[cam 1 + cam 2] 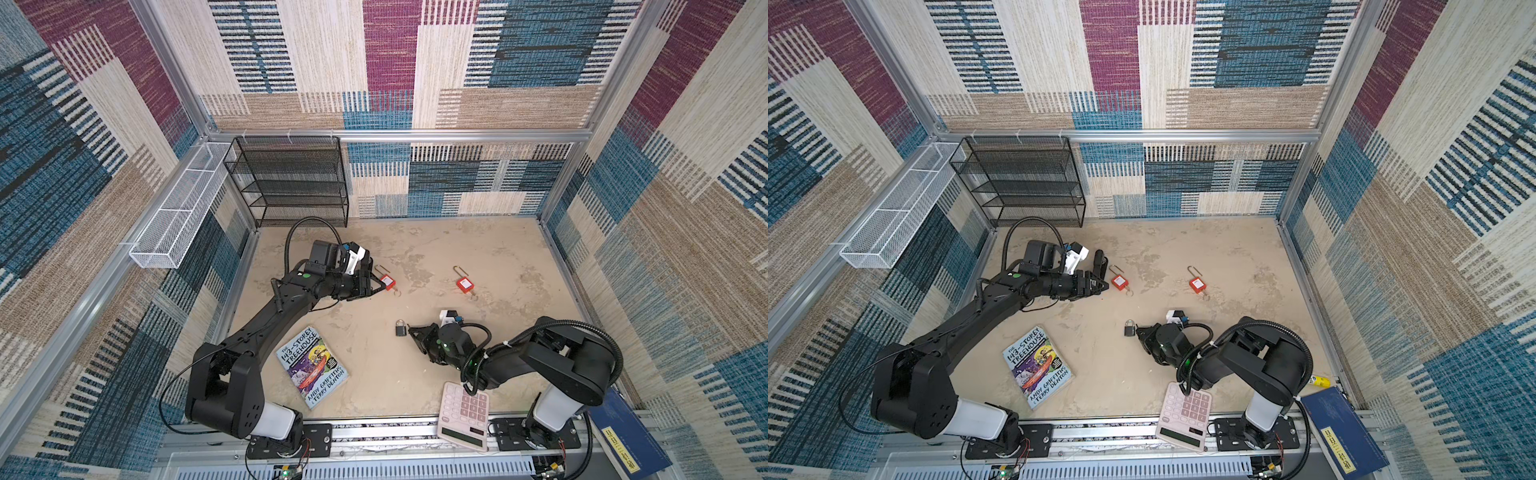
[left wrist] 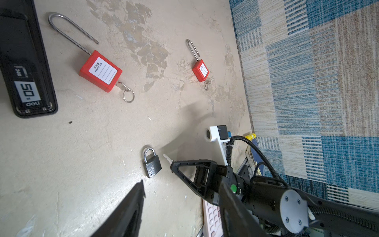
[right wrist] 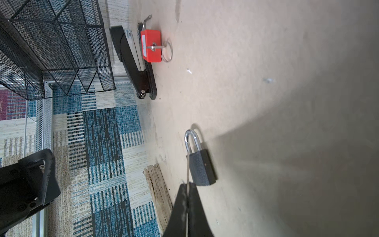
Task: Lock with the key
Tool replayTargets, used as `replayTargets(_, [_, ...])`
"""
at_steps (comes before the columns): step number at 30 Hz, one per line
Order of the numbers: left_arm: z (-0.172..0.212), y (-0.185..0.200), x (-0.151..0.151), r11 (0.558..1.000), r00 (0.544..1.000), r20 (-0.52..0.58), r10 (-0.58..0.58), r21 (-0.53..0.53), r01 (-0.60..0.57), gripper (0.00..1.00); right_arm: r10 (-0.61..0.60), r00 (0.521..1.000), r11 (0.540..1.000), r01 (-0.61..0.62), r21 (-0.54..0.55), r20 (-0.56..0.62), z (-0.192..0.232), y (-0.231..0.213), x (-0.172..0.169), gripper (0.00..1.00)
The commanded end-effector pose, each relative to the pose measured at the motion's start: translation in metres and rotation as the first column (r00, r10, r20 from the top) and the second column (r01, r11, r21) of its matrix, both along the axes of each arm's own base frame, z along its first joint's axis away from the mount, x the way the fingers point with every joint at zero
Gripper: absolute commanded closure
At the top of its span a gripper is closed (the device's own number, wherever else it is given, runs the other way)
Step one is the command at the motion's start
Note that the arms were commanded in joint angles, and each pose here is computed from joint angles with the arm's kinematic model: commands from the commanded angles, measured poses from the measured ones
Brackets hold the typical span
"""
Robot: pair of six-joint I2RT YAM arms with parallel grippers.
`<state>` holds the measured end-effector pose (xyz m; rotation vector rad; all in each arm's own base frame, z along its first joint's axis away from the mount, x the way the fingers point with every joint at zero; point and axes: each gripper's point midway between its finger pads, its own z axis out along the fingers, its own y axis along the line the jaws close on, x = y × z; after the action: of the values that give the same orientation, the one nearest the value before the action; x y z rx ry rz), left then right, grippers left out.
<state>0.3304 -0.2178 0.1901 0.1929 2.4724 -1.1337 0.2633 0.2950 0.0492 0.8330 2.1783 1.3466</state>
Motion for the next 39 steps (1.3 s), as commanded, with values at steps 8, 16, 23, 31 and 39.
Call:
replayTargets(8, [0.005, -0.002, -0.004, 1.000, 1.000, 0.008, -0.013, -0.022, 0.013, 0.41, -0.007, 1.000, 0.999, 0.006, 0.040, 0.008, 0.003, 0.002, 0.005, 1.00])
replayTargets(16, [0.009, -0.002, -0.004, 1.000, 1.000, 0.012, -0.011, -0.024, 0.011, 0.41, -0.009, 1.000, 0.998, 0.010, 0.055, -0.020, -0.004, 0.000, 0.003, 1.00])
replayTargets(23, [0.008, -0.001, -0.005, 1.000, 1.000, 0.011, -0.008, -0.022, 0.008, 0.41, -0.003, 0.999, 0.998, 0.005, 0.058, -0.032, -0.006, 0.002, 0.003, 0.99])
replayTargets(31, [0.012, 0.000, -0.007, 1.000, 1.000, 0.029, -0.011, -0.020, 0.011, 0.40, -0.011, 0.996, 1.000, 0.011, 0.005, -0.087, -0.010, 0.002, 0.003, 0.52])
replayTargets(39, [0.011, 0.000, -0.007, 1.000, 1.000, 0.020, -0.011, -0.021, 0.011, 0.41, -0.019, 0.993, 1.000, 0.016, -0.024, -0.117, -0.013, -0.001, 0.001, 0.43])
